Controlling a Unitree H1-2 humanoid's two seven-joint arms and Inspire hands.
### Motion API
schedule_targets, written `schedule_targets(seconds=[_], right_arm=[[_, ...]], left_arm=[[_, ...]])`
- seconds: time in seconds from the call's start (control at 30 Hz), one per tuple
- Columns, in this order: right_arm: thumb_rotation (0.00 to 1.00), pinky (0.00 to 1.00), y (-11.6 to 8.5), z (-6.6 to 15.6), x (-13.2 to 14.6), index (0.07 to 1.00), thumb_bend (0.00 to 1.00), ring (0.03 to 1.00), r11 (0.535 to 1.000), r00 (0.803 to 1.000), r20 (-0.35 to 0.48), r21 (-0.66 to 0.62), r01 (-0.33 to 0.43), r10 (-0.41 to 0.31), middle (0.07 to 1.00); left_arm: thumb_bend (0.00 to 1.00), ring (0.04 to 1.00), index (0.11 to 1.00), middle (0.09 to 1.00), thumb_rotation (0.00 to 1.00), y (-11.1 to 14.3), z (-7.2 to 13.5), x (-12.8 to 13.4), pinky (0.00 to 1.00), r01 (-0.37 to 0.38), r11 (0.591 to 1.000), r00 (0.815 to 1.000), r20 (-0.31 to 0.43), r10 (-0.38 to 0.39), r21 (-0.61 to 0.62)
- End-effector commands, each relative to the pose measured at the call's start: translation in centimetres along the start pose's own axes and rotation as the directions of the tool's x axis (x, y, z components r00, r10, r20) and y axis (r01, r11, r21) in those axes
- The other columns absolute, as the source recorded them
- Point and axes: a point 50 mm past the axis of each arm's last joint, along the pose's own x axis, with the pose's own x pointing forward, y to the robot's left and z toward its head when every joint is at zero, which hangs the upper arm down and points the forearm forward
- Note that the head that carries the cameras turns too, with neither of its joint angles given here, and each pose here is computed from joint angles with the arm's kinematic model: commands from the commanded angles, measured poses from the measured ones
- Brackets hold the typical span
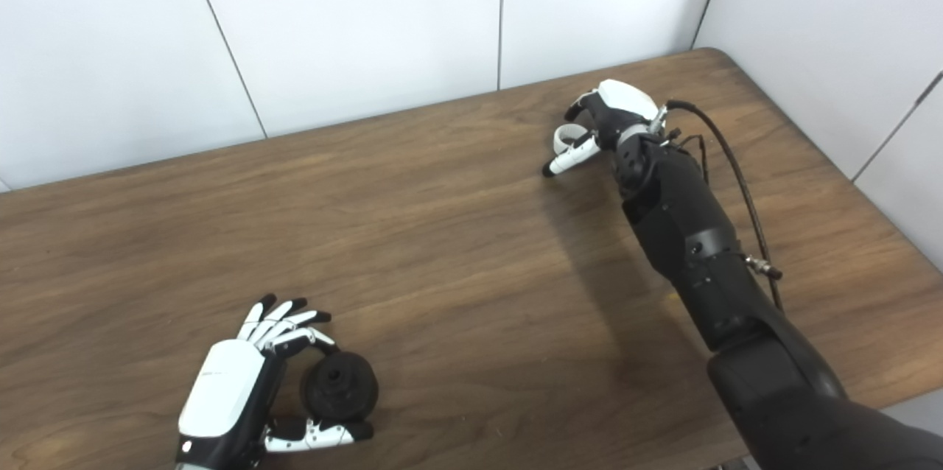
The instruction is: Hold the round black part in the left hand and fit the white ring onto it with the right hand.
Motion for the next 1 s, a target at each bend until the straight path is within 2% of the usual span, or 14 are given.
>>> schedule_targets(seconds=[0.0,0.23,0.6,0.97], right_arm=[[0.30,1.00,-2.94,1.03,0.46,0.755,0.84,1.000,0.997,0.996,0.013,-0.004,0.083,-0.083,0.954],[0.28,1.00,-2.64,0.94,0.54,0.746,0.83,1.000,0.997,0.997,0.007,-0.005,0.080,-0.080,0.951],[0.30,1.00,-3.33,0.40,0.65,0.744,0.82,1.000,0.996,0.996,-0.006,-0.034,0.087,-0.087,0.950],[0.28,1.00,-3.49,0.45,0.65,0.692,0.81,1.000,0.995,0.996,0.001,-0.036,0.089,-0.089,0.938]], left_arm=[[0.53,0.903,0.484,0.794,0.06,-0.41,-0.56,-0.95,1.00,0.056,0.998,0.998,-0.025,-0.056,0.017],[0.53,0.907,0.484,0.796,0.06,-0.35,-0.53,-0.90,1.00,0.068,0.997,0.997,-0.028,-0.068,0.030],[0.53,0.907,0.484,0.793,0.05,-0.34,-0.45,-0.92,1.00,0.065,0.998,0.998,-0.025,-0.065,0.018],[0.53,0.903,0.484,0.793,0.06,-0.32,-0.38,-0.98,1.00,0.060,0.998,0.998,-0.023,-0.060,0.016]])
